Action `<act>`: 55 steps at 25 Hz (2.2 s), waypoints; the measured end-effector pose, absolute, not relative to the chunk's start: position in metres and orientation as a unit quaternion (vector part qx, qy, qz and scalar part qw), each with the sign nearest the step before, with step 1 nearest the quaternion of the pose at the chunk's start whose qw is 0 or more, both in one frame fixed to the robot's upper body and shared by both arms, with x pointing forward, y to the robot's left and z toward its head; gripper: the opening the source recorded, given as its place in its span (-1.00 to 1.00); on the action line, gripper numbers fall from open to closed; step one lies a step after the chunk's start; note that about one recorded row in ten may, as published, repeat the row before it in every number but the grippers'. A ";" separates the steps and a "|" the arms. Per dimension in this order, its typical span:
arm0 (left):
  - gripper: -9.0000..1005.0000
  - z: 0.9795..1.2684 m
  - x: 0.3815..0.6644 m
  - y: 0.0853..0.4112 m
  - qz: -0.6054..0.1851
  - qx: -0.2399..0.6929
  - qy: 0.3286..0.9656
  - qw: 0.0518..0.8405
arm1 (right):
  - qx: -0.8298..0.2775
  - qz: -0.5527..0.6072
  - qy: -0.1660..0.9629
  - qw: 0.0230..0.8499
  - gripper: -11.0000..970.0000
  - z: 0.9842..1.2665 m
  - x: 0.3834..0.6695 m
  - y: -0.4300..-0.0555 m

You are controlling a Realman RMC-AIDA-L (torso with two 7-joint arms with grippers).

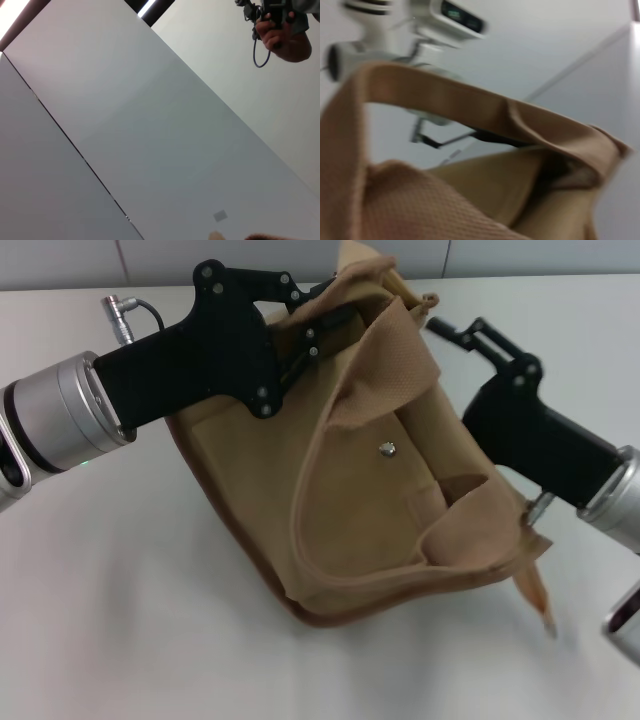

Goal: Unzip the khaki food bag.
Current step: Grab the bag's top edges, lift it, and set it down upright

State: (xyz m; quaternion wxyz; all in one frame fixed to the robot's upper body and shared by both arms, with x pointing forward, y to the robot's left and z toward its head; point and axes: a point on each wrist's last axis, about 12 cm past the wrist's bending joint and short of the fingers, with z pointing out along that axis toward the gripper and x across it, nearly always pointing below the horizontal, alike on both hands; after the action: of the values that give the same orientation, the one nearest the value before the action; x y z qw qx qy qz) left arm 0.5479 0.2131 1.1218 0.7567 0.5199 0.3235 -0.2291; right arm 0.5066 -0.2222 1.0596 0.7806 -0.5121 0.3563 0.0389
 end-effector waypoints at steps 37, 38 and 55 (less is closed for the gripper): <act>-0.82 1.125 0.555 0.200 -0.235 0.532 0.321 0.748 | -0.466 0.145 0.396 0.778 0.23 1.066 0.508 -0.218; -0.82 1.125 0.555 0.200 -0.235 0.532 0.321 0.748 | -0.469 0.145 0.396 0.776 0.14 1.066 0.510 -0.217; -0.82 1.129 0.563 0.198 -0.223 0.526 0.326 0.753 | -0.478 0.108 0.409 0.770 -0.97 1.054 0.497 -0.229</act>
State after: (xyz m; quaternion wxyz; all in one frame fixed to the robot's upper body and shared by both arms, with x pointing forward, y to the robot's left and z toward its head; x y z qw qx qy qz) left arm 0.5632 0.1980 1.1292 0.7532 0.5261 0.3261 -0.2227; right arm 0.4972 -0.2291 1.0541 0.7699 -0.4776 0.4093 0.1079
